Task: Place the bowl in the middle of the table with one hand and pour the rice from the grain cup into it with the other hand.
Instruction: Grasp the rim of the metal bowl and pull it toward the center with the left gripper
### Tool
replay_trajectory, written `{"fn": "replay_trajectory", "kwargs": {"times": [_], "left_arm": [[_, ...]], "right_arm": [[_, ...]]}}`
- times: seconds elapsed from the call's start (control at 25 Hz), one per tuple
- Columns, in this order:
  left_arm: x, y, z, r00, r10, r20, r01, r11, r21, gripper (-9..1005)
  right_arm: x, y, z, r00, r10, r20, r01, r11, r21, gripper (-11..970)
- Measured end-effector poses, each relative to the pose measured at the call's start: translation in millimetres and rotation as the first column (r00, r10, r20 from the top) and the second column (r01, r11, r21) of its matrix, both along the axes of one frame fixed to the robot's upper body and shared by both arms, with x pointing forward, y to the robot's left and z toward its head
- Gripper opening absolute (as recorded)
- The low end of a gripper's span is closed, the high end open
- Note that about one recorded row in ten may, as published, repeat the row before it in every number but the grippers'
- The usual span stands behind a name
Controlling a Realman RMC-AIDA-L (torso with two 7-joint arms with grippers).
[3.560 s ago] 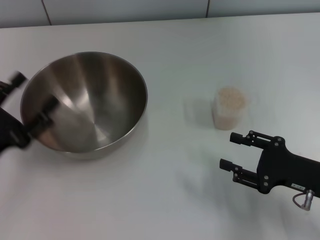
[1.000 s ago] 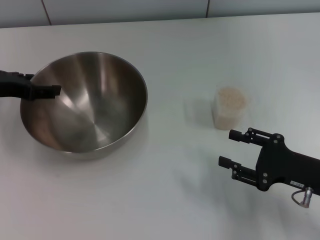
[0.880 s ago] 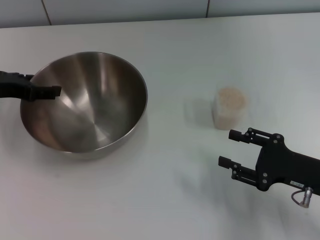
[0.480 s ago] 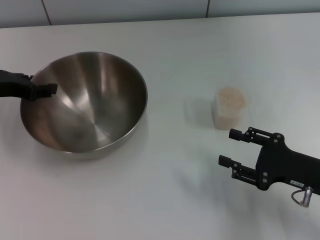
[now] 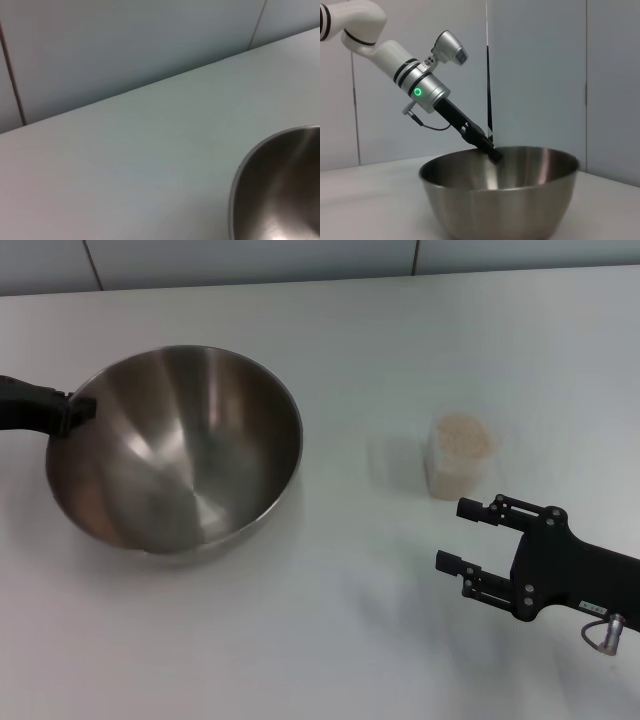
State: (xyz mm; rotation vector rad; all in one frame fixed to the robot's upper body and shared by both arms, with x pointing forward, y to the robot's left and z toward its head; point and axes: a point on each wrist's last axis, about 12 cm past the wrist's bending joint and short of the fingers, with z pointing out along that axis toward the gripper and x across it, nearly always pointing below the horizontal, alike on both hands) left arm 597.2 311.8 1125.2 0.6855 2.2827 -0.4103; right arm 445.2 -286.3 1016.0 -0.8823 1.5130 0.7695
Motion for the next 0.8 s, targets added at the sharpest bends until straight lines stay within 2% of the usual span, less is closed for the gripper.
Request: {"fn": "replay_trajectory", "kwargs": {"times": [0.12, 0.32, 0.8], "left_arm": [[1.2, -1, 0.0, 1.0, 0.005, -0.013, -0.005, 1.0, 0.012, 196], [4.5, -4, 2.6, 1.0, 0.006, -0.025, -0.006, 1.0, 0.019, 57], [11.3, -20, 23.4, 0.998, -0.056, -0.019, 0.055, 0.998, -0.022, 56]], "right_arm": [[0.1, 0, 0.0, 1.0, -0.001, 0.0, 0.001, 1.0, 0.0, 624], [0.1, 0, 0.0, 1.0, -0.001, 0.0, 0.001, 1.0, 0.0, 624], [0.1, 0, 0.0, 1.0, -0.002, 0.0, 0.002, 1.0, 0.0, 622]]}}
